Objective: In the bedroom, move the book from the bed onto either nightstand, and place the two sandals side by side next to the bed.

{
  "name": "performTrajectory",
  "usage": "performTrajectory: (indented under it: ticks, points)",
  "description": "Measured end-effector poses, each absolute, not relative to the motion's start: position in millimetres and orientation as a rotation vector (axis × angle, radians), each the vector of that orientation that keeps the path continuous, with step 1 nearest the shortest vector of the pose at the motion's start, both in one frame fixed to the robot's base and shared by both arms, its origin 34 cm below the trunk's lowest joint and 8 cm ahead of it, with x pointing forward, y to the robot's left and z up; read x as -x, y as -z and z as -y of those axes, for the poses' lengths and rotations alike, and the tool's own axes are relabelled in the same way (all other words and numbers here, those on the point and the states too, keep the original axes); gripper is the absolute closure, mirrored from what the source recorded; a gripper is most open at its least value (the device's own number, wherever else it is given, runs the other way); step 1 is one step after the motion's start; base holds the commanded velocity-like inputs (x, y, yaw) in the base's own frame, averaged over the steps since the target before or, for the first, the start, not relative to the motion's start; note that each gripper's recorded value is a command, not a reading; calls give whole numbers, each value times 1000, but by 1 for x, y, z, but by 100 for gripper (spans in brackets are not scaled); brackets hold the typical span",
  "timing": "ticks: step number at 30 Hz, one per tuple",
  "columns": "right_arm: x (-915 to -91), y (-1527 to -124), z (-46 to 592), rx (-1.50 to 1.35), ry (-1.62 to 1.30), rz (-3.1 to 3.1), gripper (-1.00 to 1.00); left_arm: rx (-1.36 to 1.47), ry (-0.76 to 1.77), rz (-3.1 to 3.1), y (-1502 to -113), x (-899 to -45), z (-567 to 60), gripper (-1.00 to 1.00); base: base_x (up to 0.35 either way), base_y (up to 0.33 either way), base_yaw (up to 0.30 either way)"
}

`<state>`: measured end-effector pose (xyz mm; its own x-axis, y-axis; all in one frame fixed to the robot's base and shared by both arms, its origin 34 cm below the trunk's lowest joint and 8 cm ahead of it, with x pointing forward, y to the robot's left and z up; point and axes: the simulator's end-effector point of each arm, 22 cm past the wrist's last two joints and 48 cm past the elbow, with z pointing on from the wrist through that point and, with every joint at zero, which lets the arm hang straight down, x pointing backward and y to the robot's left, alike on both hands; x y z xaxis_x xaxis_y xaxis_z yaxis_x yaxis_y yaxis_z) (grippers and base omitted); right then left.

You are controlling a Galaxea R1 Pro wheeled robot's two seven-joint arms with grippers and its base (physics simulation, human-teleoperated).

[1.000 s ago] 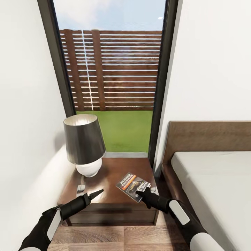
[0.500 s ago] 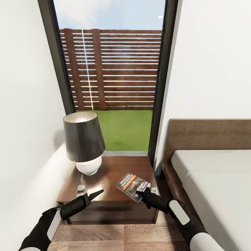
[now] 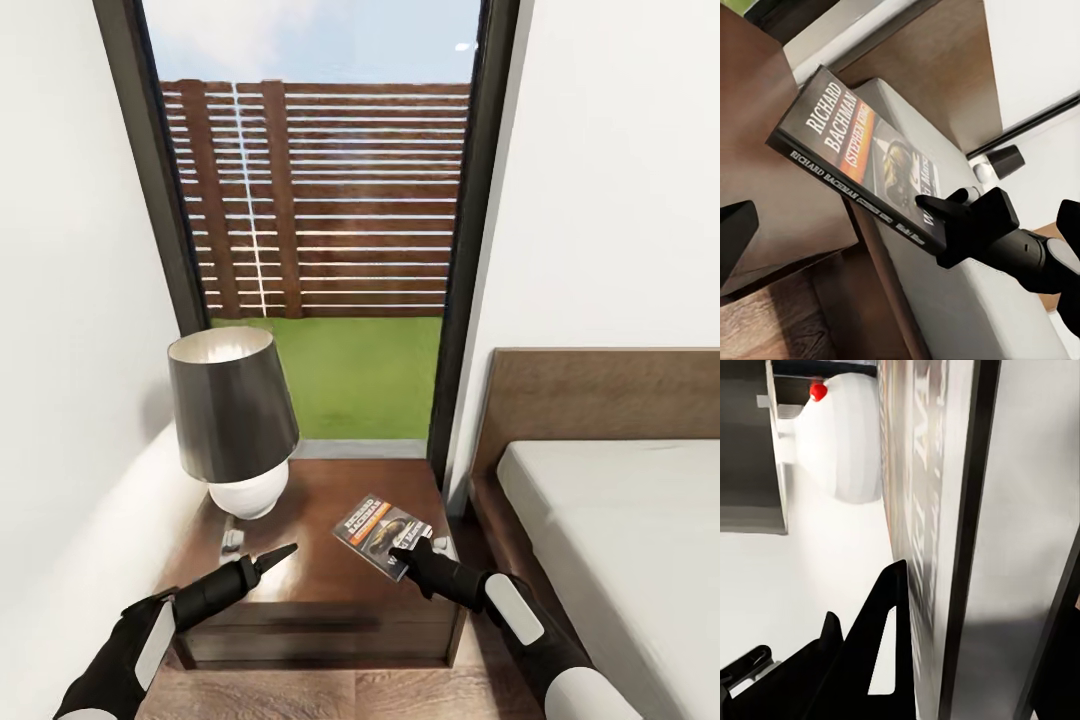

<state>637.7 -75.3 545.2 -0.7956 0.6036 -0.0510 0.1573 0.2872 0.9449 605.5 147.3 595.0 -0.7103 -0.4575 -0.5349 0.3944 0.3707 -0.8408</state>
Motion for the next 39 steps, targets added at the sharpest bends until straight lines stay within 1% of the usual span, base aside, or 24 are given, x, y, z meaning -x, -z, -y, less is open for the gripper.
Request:
performTrajectory:
  ticks: [5,12,18,39]
  points:
    - [-638,-545,75,-683,-1516,-2163,100,55,1432,-1878,-595,-606,-147,-100,306,0,0]
    - [-638,-545,75,-685,-1518,-2162,100,54,1434,-1877,-595,-605,-147,-100,120,0,0]
    - [-638,-545,75,-685,-1518,-2161,100,53,1435,-1876,-595,-605,-147,-100,229,0,0]
    - [-633,-525,75,-684,-1516,-2163,100,56,1433,-1879,-575,-601,-147,-100,11,0,0]
